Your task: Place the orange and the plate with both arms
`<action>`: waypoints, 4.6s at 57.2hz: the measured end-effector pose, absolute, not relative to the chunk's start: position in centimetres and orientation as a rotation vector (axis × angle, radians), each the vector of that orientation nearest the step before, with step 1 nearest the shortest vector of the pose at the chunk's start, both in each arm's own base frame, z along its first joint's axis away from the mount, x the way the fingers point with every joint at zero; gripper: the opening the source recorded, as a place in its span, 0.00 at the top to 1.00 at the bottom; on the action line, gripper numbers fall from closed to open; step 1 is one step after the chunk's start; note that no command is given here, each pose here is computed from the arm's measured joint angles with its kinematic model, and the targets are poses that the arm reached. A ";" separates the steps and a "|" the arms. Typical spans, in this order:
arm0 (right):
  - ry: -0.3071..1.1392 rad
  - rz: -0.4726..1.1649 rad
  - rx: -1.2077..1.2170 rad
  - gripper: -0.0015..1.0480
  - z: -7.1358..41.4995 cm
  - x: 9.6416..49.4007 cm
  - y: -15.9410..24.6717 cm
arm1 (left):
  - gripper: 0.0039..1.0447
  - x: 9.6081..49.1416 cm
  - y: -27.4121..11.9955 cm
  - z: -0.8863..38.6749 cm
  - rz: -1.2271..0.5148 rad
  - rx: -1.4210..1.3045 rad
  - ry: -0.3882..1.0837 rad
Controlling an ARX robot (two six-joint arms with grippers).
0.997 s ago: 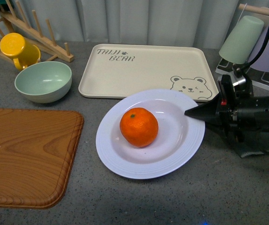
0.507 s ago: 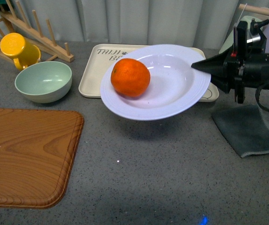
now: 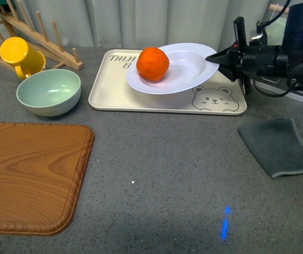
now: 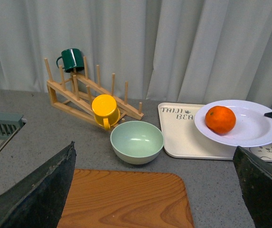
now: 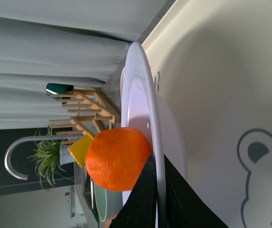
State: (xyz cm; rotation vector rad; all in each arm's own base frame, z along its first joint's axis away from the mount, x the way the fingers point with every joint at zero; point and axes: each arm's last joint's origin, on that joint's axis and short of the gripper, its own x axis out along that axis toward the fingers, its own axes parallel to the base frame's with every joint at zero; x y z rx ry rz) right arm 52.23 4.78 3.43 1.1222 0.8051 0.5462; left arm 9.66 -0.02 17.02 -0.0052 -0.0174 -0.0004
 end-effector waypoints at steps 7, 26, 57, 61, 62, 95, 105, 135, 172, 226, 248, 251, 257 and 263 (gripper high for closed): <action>0.823 0.522 1.096 0.99 2.9 54.2 5.7 | 0.06 9.7 0.0 17.0 0.000 -0.005 -0.017; 0.875 0.370 0.926 0.75 2.5 54.0 6.4 | 0.06 9.7 0.0 17.0 0.000 -0.005 -0.017; 0.516 0.126 0.240 0.09 14.1 44.0 3.6 | 0.06 9.7 0.0 17.0 0.000 -0.005 -0.017; 0.461 0.079 0.142 0.09 14.8 41.2 3.9 | 0.06 9.7 0.0 17.0 0.000 -0.005 -0.017; 0.447 0.064 0.115 0.09 15.0 40.4 3.9 | 0.06 9.7 0.0 17.0 0.000 -0.005 -0.017; 0.417 -0.175 -0.169 0.09 15.0 17.9 3.2 | 0.06 9.7 0.0 17.0 0.000 -0.005 -0.017; 0.088 0.004 -0.032 0.30 15.5 16.0 2.8 | 0.06 9.7 0.0 17.0 0.000 -0.005 -0.017; 0.004 0.001 -0.010 0.99 16.5 13.2 0.1 | 0.06 9.7 0.0 17.0 0.000 -0.005 -0.018; -0.009 0.002 -0.010 0.99 16.8 11.3 0.0 | 0.06 9.7 0.0 17.0 0.000 -0.005 -0.017; -0.003 0.004 -0.010 0.45 16.5 9.8 0.0 | 0.06 9.7 0.0 17.0 0.000 -0.005 -0.017; -0.003 0.004 -0.010 0.09 16.5 9.8 0.0 | 0.06 9.7 0.0 17.0 0.000 -0.005 -0.017; -0.003 0.004 -0.010 0.09 16.5 9.8 0.0 | 0.06 9.7 0.0 17.0 -0.001 -0.005 -0.017; -0.003 0.004 -0.010 0.09 16.5 9.8 0.0 | 0.06 9.7 0.0 17.0 0.000 -0.005 -0.017; -0.003 0.004 -0.010 0.09 16.5 9.8 0.0 | 0.06 9.7 0.0 17.0 0.000 -0.005 -0.018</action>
